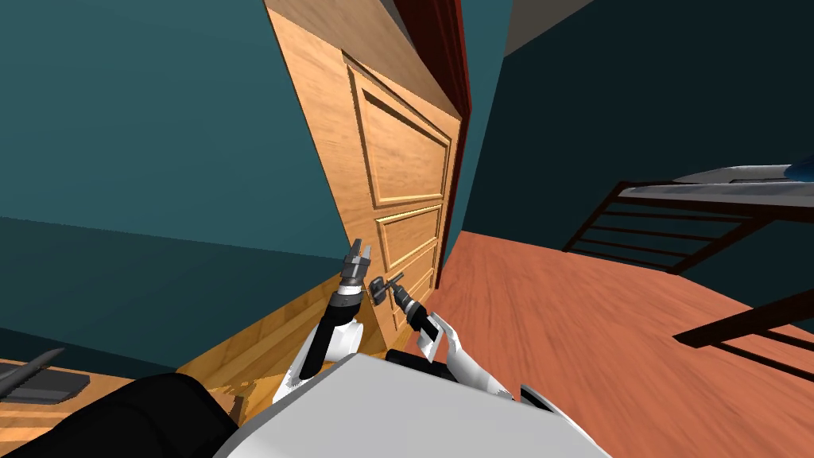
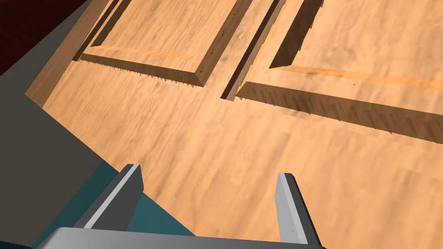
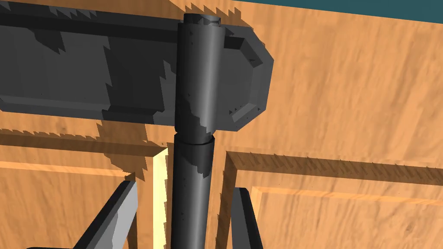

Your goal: Push the door open

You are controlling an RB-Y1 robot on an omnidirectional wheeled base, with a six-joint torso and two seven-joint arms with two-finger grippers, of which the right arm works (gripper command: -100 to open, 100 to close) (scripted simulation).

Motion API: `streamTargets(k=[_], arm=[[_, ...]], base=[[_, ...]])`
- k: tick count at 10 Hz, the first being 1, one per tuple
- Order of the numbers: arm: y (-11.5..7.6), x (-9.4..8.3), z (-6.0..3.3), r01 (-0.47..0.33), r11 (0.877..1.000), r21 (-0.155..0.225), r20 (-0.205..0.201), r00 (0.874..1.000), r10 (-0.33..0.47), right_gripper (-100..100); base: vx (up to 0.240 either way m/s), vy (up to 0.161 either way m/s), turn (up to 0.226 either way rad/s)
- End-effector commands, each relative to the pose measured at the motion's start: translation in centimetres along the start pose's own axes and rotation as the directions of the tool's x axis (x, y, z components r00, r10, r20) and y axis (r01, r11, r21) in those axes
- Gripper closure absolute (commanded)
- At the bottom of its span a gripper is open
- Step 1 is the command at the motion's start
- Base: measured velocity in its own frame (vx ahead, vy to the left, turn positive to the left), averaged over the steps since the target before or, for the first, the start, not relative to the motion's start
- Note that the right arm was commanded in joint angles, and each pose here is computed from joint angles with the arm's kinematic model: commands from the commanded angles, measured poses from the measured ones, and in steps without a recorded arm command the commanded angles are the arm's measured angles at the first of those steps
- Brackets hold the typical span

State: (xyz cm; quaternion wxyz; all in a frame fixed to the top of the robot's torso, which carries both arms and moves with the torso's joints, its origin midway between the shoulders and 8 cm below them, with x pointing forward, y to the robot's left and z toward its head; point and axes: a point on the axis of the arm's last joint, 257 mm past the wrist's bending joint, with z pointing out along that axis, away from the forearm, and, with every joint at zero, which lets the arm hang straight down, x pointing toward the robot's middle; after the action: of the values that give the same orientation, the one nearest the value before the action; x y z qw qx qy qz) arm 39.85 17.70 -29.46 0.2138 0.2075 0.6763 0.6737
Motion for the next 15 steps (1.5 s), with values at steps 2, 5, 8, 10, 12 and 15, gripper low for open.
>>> streamTargets(k=[2, 5, 8, 10, 12, 15], arm=[[0.0, 0.0, -0.02, 0.0, 1.0, 0.001, 0.0, 1.0, 0.0, 100], [0.0, 0.0, -0.02, 0.0, 1.0, 0.001, 0.0, 1.0, 0.0, 100], [-0.2, -1.2, -0.33, 0.0, 1.0, 0.007, 0.023, 1.0, 0.0, -100], [-0.1, -1.3, -0.34, -0.002, 1.0, 0.004, 0.026, 1.0, 0.002, -100], [-0.4, -1.9, -0.49, 0.005, 1.0, 0.012, 0.035, 0.999, -0.005, -100], [-0.4, -2.3, -0.3, 0.008, 1.0, 0.012, 0.045, 0.999, -0.008, -100]], base=[[-0.02, -0.023, 0.003], [-0.005, -0.006, 0.0], [-0.138, -0.081, -0.071], [-0.134, -0.123, -0.053], [0.066, 0.098, 0.032], [0.097, 0.162, 0.022]])
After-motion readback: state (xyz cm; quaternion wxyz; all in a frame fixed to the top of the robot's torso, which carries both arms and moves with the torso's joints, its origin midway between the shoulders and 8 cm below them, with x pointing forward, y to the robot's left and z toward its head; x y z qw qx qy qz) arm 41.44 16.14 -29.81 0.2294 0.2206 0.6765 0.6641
